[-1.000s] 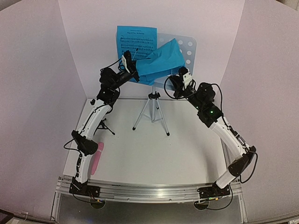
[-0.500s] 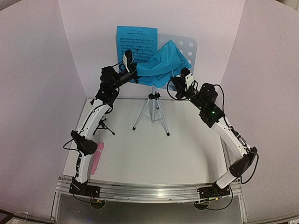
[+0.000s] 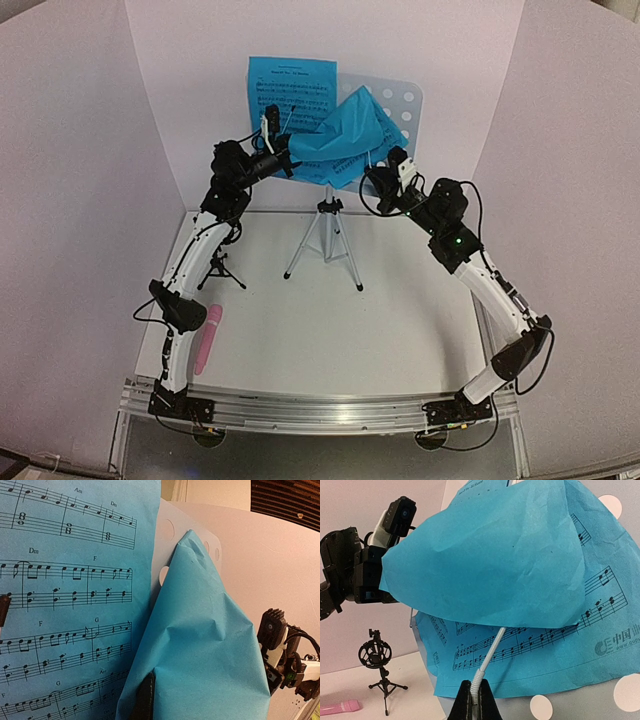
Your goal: Set up the instrument practice props
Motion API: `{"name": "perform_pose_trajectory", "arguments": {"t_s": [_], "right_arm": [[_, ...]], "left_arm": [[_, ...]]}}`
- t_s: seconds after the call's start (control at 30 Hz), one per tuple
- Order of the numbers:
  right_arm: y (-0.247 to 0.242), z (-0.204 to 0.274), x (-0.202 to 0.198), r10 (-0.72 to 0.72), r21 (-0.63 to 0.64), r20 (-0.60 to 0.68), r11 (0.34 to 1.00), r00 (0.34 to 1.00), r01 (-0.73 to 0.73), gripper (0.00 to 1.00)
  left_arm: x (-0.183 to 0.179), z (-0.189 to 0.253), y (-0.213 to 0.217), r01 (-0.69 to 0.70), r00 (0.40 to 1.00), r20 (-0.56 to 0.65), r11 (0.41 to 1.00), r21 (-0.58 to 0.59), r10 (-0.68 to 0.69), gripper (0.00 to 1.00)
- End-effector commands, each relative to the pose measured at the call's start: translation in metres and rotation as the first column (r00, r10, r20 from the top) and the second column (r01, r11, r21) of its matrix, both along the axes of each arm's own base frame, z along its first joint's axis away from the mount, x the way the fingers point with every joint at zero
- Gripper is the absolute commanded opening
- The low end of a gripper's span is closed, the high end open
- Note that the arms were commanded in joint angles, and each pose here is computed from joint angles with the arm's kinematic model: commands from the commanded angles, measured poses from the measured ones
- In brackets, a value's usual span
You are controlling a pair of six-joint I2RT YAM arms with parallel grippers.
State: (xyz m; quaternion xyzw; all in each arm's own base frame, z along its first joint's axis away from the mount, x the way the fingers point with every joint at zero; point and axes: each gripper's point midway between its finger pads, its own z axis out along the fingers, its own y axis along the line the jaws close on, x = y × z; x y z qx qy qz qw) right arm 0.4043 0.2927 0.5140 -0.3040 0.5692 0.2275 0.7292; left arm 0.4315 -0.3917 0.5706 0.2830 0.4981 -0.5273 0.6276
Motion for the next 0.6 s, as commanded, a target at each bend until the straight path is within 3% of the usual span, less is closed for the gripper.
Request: {"name": "perform_pose_trajectory", "arguments": {"t_s": [0.0,0.2,0.4,0.57], "right_arm": [[-0.005,0.006,-0.012,0.106,0.018,-0.034,0.994,0.994,-0.106,0.00],[-0.001,0.002,-0.005,0.104,-0.008,-0.053,0.994,0.993,-0.105,0.00],[-0.001,0.002,-0.006,0.109,-0.009,-0.051,0.994,0.993,-0.109,0.00],[-0.002,0.001,-0.008,0.106,-0.013,-0.048,0.994,0.993,-0.106,0.00]], "left_arm": [[-0.047,0.064,0.029,-0.006,0.989,0.146,0.997,-0.071,0.017,0.00],[-0.045,0.084,0.036,-0.072,0.964,0.239,0.983,-0.171,0.112,0.00],[-0.028,0.049,0.014,-0.061,0.980,0.184,0.994,-0.092,0.078,0.00],[-0.033,0.048,0.007,-0.035,0.981,0.190,0.996,-0.086,0.051,0.00]]}}
